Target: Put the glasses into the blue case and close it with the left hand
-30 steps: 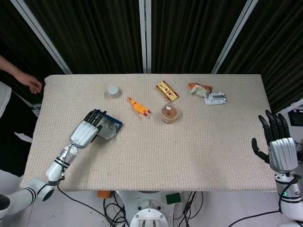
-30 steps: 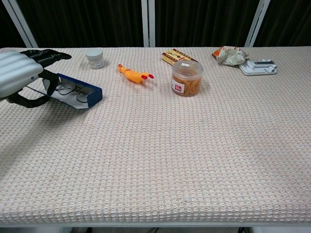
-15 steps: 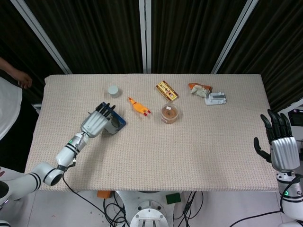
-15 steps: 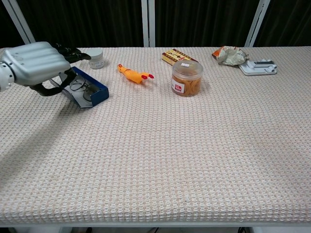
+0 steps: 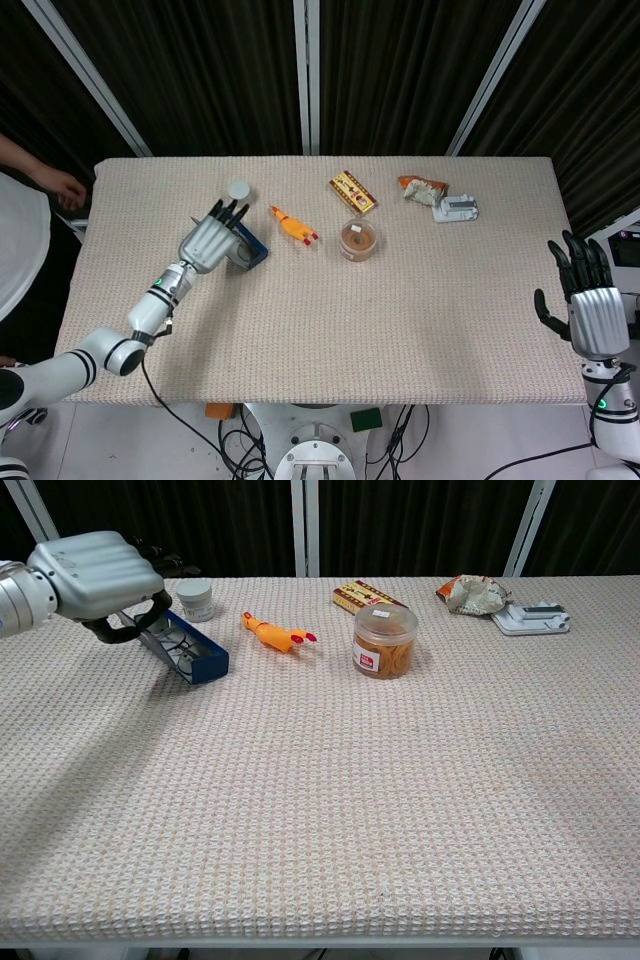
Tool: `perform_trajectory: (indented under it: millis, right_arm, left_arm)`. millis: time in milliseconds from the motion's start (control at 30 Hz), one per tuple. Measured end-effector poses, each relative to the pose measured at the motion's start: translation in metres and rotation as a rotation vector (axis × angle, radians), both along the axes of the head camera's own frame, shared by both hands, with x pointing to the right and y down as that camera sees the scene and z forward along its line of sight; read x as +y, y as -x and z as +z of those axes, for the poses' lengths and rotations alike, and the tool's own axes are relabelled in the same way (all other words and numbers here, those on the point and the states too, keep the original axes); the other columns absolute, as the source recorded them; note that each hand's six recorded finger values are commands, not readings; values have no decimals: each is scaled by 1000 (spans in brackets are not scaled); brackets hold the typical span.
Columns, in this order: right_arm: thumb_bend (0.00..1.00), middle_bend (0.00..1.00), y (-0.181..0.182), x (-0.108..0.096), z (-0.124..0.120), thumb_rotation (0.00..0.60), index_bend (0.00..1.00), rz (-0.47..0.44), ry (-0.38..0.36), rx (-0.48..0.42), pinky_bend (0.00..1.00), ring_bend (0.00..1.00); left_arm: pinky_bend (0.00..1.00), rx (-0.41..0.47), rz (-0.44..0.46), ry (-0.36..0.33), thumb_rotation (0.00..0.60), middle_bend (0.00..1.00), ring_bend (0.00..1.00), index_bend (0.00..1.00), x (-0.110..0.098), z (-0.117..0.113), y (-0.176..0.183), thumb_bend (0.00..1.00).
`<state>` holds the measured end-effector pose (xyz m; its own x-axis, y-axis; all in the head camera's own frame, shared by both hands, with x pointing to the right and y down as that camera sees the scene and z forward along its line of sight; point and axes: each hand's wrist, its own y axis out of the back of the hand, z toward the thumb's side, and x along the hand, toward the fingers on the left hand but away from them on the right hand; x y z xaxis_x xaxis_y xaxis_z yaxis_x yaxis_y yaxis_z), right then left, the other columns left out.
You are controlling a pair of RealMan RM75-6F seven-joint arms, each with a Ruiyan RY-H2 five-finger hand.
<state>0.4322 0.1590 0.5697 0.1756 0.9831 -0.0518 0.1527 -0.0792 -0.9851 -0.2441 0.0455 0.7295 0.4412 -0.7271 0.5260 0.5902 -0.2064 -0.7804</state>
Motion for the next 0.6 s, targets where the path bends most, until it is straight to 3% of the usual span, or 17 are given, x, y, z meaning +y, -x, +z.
perform_trajectory:
  millis: [600]
  right_arm:
    - [517,0,-12,2,4,600,0,27,11,-1,0,0]
  left_arm:
    - [146,-44,39,-1,600,0,0,722,-19,12,-31,398]
